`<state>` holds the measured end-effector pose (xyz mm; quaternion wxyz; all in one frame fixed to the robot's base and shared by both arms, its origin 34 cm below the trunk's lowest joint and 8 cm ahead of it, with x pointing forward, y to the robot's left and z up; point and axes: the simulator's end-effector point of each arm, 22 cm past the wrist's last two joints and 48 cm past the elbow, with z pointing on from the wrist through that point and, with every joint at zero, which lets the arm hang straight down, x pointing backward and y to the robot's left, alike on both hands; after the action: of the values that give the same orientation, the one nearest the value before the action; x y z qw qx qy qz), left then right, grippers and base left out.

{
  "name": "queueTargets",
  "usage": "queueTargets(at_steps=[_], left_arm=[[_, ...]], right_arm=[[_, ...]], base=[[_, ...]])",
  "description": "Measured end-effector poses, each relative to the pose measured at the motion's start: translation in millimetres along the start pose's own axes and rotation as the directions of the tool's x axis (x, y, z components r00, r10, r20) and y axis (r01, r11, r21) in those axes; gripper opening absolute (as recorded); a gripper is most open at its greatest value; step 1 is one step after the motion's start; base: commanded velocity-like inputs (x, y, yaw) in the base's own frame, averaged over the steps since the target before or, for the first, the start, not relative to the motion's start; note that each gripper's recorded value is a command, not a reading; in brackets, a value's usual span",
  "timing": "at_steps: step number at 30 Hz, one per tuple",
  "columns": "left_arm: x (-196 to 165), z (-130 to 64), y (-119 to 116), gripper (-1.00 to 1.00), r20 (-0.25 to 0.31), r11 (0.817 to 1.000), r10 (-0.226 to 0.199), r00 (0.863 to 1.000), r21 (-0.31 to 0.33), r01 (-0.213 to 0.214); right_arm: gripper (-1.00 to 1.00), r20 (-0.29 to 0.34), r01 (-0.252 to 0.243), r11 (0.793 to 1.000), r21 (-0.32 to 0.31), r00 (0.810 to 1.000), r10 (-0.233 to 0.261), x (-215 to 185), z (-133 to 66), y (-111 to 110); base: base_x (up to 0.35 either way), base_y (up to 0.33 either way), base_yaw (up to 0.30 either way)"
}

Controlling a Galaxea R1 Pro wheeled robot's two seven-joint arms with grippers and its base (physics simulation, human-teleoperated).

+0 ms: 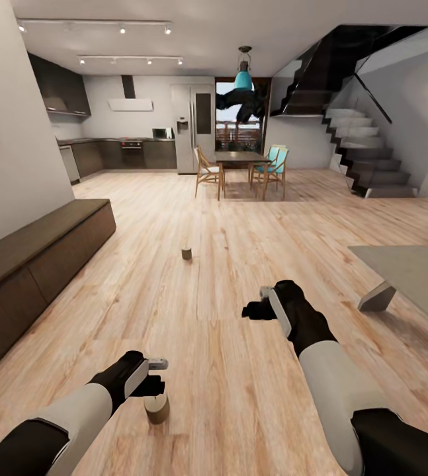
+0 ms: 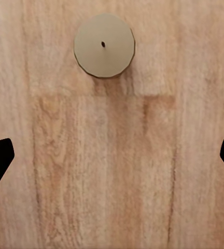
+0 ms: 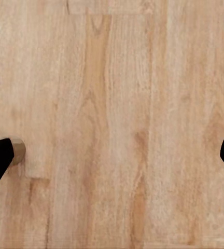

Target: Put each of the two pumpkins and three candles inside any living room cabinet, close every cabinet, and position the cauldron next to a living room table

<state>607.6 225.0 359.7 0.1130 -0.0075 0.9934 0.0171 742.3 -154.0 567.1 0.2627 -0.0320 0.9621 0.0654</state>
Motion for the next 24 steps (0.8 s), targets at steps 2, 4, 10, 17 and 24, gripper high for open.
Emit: queueTargets(at_steps=[2, 4, 10, 17, 24], left_arm=[[2, 4.1, 0, 1.00, 0.000, 1.000, 0.000, 1.000, 0.000, 0.000], [4, 8.2, 0, 1.00, 0.000, 1.000, 0.000, 1.000, 0.000, 0.000], [10, 20.3, -1, 1.00, 0.001, 1.000, -0.001, 1.000, 0.001, 0.001], [17, 34.5, -2, 1.00, 0.002, 1.000, -0.001, 1.000, 0.005, 0.001], [25, 48.9, -5, 1.00, 0.002, 1.000, -0.001, 1.000, 0.010, 0.001]], right_arm=[[1.00, 0.013, 0.001, 1.000, 0.000, 1.000, -0.001, -1, 0.3, 0], [1.00, 0.036, 0.002, 1.000, -0.001, 0.999, -0.002, -5, -1.5, 0], [1.00, 0.078, 0.003, 1.000, -0.003, 0.997, -0.003, -9, -2.0, 1], [1.00, 0.082, 0.004, 1.000, -0.003, 0.997, -0.004, 2, 8.6, 0], [1.00, 0.073, 0.004, 1.000, -0.005, 0.997, -0.003, 20, 22.9, -1]], base=[[0.000, 0.000, 0.000], [0.000, 0.000, 0.000], [0.000, 0.000, 0.000], [0.000, 0.000, 0.000], [0.000, 0.000, 0.000]])
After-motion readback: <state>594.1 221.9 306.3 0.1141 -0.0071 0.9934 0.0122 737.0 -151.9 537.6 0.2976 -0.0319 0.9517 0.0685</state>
